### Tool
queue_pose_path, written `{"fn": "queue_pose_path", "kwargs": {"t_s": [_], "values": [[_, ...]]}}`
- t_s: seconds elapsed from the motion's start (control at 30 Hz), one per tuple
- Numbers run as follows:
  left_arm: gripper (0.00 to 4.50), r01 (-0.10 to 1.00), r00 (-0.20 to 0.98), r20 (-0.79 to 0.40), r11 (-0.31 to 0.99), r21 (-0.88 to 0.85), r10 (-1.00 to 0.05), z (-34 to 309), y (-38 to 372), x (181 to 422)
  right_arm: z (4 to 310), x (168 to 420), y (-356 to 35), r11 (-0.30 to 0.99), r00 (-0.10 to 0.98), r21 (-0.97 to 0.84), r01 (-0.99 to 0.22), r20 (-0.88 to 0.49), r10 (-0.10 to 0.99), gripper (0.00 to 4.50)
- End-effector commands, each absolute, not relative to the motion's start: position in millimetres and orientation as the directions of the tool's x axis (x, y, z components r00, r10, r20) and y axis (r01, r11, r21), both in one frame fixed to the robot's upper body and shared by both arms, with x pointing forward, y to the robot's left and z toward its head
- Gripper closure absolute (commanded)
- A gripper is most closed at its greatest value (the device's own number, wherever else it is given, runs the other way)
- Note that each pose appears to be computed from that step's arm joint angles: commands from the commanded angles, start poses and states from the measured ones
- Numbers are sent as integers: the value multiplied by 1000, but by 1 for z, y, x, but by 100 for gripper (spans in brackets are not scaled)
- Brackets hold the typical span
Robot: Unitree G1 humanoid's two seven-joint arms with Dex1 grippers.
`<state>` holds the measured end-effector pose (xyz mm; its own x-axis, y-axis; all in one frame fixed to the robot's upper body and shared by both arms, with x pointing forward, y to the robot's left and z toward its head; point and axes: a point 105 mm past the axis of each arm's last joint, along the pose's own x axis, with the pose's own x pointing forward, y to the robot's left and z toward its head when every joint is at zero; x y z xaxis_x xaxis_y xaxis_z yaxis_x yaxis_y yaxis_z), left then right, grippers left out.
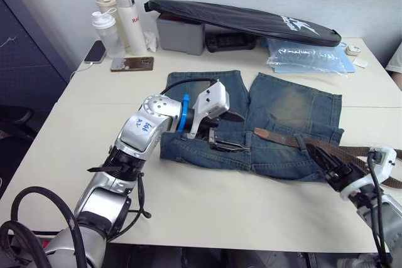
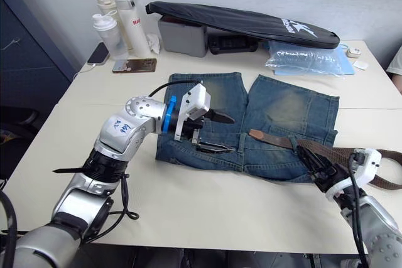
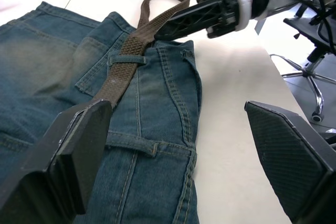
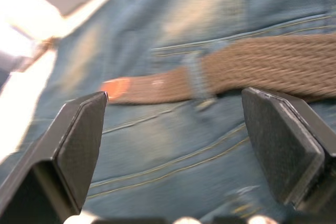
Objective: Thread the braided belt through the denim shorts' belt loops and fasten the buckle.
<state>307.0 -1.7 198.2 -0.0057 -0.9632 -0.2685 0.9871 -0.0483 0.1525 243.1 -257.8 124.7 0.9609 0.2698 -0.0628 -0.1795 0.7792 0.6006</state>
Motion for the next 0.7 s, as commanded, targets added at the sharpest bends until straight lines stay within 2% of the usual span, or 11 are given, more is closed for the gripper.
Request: {"fn": "queue_pose_path", "kwargs": {"t_s": [0.03, 0.17, 0.33, 0.37, 0.43, 0.57, 0.63, 0.7], "values": [[0, 979, -18, -254, -68, 191, -967, 209, -3, 306, 142, 235, -235, 735, 943, 626, -259, 0, 333, 4], [0, 977, 3, -254, -51, 205, -967, 211, -1, 310, 155, 239, -212, 660, 931, 687, -304, 67, 360, 4], [0, 974, 56, -251, -3, 227, -966, 213, 2, 320, 158, 249, -203, 681, 938, 673, -288, 54, 342, 4], [0, 973, 64, -250, 5, 231, -966, 213, 3, 321, 151, 252, -200, 781, 934, 556, -285, -22, 356, 4], [0, 971, 75, -249, 13, 239, -966, 214, 2, 325, 143, 253, -198, 879, 921, 367, -303, -125, 370, 4], [0, 964, 86, -257, 15, 266, -963, 215, -3, 334, 143, 245, -194, 909, 885, 163, -383, -217, 412, 4], [0, 959, 94, -265, 15, 284, -960, 215, -8, 342, 143, 239, -197, 914, 875, 41, -405, -274, 400, 4], [0, 955, 100, -268, 16, 298, -958, 216, -13, 349, 149, 237, -199, 916, 881, 8, -402, -268, 389, 4]]}}
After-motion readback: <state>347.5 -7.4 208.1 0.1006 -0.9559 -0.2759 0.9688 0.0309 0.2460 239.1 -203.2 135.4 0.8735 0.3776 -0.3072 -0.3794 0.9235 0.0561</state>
